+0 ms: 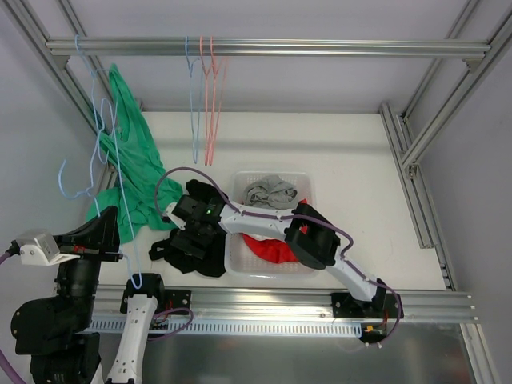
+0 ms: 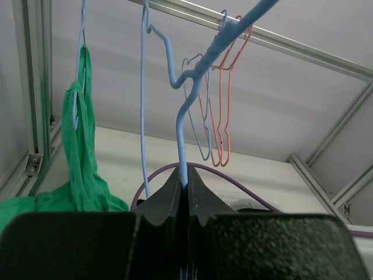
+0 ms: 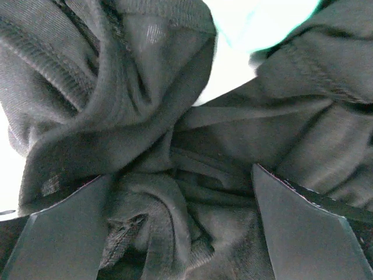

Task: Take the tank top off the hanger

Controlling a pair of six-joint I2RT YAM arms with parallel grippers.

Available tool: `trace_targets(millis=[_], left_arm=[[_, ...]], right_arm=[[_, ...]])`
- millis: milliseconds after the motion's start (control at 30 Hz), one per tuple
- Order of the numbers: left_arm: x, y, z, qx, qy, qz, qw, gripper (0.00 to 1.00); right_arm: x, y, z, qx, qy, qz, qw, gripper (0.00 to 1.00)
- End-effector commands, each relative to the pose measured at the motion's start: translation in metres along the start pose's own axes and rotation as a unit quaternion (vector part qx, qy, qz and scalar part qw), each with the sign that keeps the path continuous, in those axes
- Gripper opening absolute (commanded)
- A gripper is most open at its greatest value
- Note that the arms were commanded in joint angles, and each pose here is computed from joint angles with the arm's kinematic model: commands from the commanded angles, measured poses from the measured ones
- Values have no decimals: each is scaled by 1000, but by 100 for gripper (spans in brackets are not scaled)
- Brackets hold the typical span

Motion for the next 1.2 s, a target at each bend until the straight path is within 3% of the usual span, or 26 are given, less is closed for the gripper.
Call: trace_targets(millis=[0,33,67,100,133,200,233,400,533,700,933,1167], left_arm=[[-3,1,-1,27,22,29,999,0],[-4,0,-2,28,22,34,999,0],[-4,-1,-2,27,22,36,999,0],[-4,-1,-2,27,24,35,999,0],[-4,-1,-3,26,25,35,999,0],[-4,-1,-3,25,28,34,999,0],[-3,-1,-2,26,31,32,999,0],[1,3,4,35,43,22,998,0],[6,6,12,44,49,8,998,0],[8,6,19,48,47,1,998,0],[9,5,19,43,45,-9,998,0],[8,4,16,40,44,-6,998,0]], right_arm=[[3,18,21,68,10,-33,997,99],[5,21,23,73,11,-49,996,98],[6,22,24,75,9,-60,995,89],[7,21,23,72,10,-69,995,75],[9,19,21,68,11,-82,994,48],[13,12,15,51,7,-93,994,26],[14,-1,8,32,6,-101,994,2],[25,-65,-13,-61,7,-130,990,0],[33,-146,-29,-169,10,-158,973,0],[32,-211,-32,-242,18,-148,959,0],[21,-304,-31,-351,15,-97,931,0],[-7,-370,2,-409,52,-6,911,0]])
Point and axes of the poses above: each gripper's point midway between its finger pads, its own y axis out along the fingers, its own x axis along the line the jaws close on, z = x × y, the point moved 10 cm from there along -y, back along the fingers, and after that the axes turned 6 degrees about y, right-handed, at the moved point
